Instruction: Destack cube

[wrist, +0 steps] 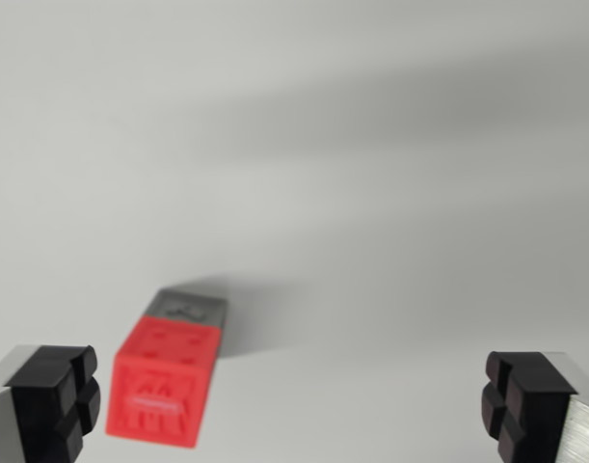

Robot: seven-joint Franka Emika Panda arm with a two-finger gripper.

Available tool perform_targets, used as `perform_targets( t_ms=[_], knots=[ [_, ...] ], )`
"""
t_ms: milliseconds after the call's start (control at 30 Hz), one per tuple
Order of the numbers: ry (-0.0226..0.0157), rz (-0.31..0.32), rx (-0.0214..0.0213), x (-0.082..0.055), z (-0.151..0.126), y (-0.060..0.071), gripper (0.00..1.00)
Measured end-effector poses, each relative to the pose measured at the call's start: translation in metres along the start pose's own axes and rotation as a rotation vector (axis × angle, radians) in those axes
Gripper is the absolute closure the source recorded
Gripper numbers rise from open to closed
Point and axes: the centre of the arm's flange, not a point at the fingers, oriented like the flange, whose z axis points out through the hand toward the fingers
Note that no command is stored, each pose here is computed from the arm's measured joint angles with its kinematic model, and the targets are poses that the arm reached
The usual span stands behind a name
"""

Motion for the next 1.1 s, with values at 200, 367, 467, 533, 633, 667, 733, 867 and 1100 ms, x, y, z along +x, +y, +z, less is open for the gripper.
perform_targets(
  t_ms=[200,367,467,533,633,667,733,867,1100],
  knots=[
    [-0.0037,0.026,-0.0022,-0.019,0.013,0.004,0.0],
    [-0.0067,0.048,-0.0034,-0.034,0.023,0.007,0.0],
    [-0.0095,0.063,-0.0047,-0.045,0.031,0.01,0.0],
    [-0.0109,0.072,-0.0053,-0.052,0.036,0.011,0.0],
    [-0.0129,0.084,-0.0057,-0.061,0.041,0.013,0.0],
    [-0.0138,0.09,-0.0056,-0.064,0.044,0.014,0.0],
    [-0.0151,0.1,-0.0064,-0.071,0.048,0.016,0.0],
    [-0.0173,0.117,-0.0068,-0.084,0.056,0.019,0.0],
    [-0.023,0.152,-0.0086,-0.109,0.073,0.024,0.0]
  ],
)
